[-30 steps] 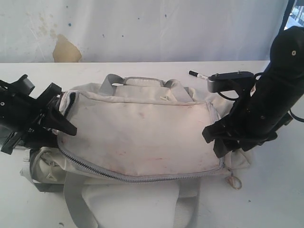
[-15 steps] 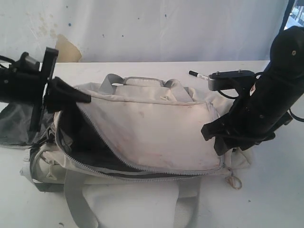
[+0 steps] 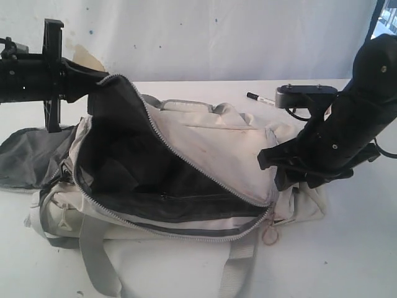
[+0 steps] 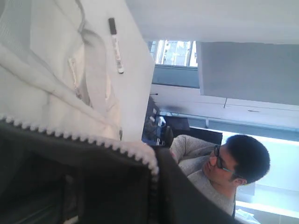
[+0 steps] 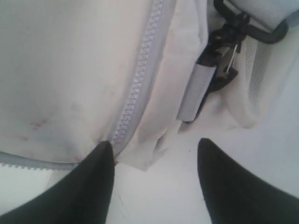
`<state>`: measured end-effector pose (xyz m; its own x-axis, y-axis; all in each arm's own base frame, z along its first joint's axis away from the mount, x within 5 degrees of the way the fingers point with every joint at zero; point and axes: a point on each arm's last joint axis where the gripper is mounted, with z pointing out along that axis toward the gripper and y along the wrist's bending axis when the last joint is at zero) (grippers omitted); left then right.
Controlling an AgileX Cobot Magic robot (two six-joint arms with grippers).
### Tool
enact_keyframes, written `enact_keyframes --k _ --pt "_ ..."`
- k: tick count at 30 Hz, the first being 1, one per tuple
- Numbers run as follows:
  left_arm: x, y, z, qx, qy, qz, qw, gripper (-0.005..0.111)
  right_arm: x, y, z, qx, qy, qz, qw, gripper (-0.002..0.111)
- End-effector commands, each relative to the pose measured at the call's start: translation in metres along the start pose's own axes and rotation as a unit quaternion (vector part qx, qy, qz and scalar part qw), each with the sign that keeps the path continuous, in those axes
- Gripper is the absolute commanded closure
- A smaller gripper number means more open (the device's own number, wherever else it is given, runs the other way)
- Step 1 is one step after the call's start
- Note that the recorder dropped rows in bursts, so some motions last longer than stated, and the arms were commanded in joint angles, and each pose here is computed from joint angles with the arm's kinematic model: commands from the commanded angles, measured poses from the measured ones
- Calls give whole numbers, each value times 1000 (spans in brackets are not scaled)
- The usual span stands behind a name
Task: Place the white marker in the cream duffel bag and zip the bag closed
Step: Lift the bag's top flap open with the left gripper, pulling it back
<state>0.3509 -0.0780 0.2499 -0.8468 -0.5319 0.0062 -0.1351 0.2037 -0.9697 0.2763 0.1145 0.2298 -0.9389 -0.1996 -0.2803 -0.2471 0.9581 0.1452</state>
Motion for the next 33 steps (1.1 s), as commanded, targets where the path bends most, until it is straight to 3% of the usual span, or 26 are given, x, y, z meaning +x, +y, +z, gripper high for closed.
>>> enact_keyframes --k 1,13,26,33 --pt "-7 -11 1 21 -27 25 999 107 -7 -3 -5 2 -34 6 999 58" --pt "11 -19 22 16 -3 64 998 107 -41 -8 -23 17 -120 7 993 58" --pt "8 -25 23 16 -15 78 997 107 -88 -60 -21 22 -143 86 986 58" --pt "10 -26 23 22 -5 78 997 107 -117 -84 2 -30 -106 94 989 62"
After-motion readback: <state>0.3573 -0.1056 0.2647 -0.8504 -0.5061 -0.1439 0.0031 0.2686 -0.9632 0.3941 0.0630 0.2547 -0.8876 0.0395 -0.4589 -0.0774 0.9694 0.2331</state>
